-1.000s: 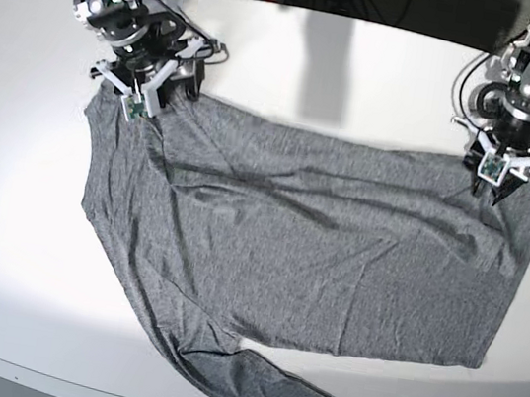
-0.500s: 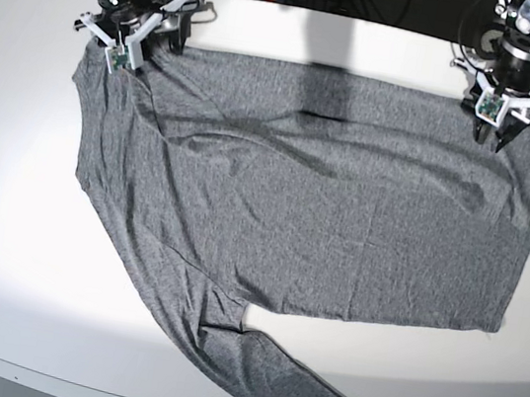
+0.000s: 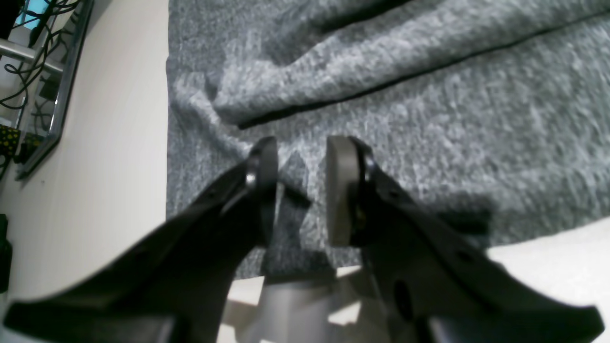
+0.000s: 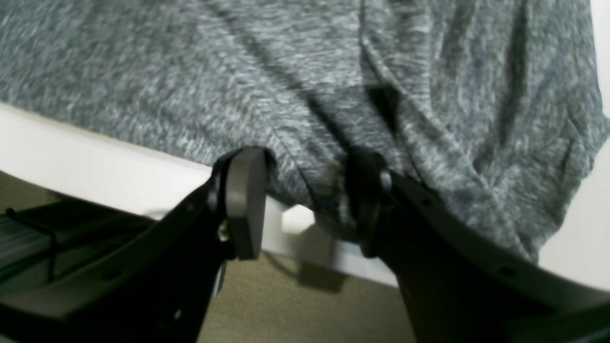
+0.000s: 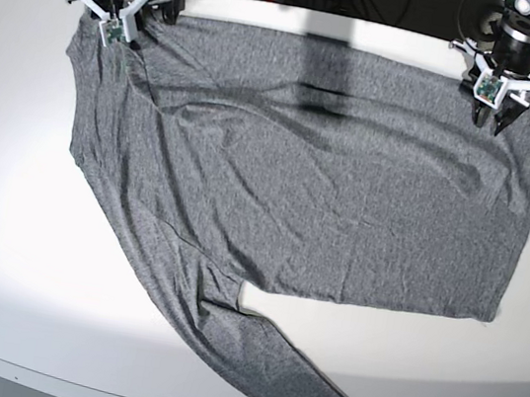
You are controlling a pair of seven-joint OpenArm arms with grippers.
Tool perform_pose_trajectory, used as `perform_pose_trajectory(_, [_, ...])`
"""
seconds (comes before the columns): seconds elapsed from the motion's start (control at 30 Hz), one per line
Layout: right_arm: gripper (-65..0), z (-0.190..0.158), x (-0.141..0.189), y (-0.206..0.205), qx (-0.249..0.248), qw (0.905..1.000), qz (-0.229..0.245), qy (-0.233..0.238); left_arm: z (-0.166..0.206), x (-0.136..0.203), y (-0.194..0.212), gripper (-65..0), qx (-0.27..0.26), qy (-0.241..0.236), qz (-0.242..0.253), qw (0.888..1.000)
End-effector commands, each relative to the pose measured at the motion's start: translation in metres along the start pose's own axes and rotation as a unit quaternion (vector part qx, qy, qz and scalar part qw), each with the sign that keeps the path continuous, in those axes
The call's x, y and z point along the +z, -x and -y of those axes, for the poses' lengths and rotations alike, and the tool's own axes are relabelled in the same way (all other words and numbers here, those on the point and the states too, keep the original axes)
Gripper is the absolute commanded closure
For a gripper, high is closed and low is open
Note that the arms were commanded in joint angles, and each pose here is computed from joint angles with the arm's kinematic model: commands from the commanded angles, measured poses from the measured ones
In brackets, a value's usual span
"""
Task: Fold the T-shirt properly
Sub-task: 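Pull the held edge with both grippers away from the hem to flatten, then lower the held edge with both grippers onto the table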
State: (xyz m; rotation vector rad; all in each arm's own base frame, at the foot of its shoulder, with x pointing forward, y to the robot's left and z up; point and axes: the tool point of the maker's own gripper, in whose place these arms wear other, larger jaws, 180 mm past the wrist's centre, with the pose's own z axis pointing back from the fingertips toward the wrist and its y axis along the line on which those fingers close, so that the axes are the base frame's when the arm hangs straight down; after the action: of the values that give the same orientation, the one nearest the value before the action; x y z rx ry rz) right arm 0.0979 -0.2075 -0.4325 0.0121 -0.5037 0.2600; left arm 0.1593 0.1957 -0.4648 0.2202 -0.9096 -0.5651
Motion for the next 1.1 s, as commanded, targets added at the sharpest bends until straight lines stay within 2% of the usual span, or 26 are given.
perform_pose_trajectory(0.0, [-29.0, 0.007, 0.005, 0.009, 0.003, 0.9998, -0.018, 0.012, 0.025, 0.016, 0.045, -18.5, 0.013, 0.050, -0.098, 0.994])
perform_pose_trajectory(0.33, [-29.0, 0.016, 0.014, -0.005, 0.004, 0.9996, 0.003, 0.026, 0.040, 0.037, 0.057, -18.5, 0.018, 0.068, -0.125, 0.990])
perform_pose_trajectory(0.47, [-29.0, 0.016, 0.017, -0.014, 0.009, 0.9995, 0.015, 0.027, 0.047, 0.048, 0.053, -18.5, 0.021, 0.077, -0.121, 0.989])
perform_pose_trajectory(0.63, [-29.0, 0.015, 0.019, -0.018, 0.011, 0.9993, 0.021, 0.027, 0.045, 0.045, 0.049, -18.5, -0.001, 0.075, -0.111, 0.991])
perform_pose_trajectory(0.83, [-29.0, 0.008, 0.019, -0.026, -0.016, 0.9991, 0.038, 0.006, 0.028, 0.041, 0.050, -18.5, 0.000, 0.052, -0.113, 0.992])
perform_pose_trajectory(1.07, [-29.0, 0.011, 0.023, -0.068, -0.004, 0.9956, 0.092, 0.012, -0.004, 0.037, 0.052, -18.5, 0.003, 0.011, -0.113, 0.994])
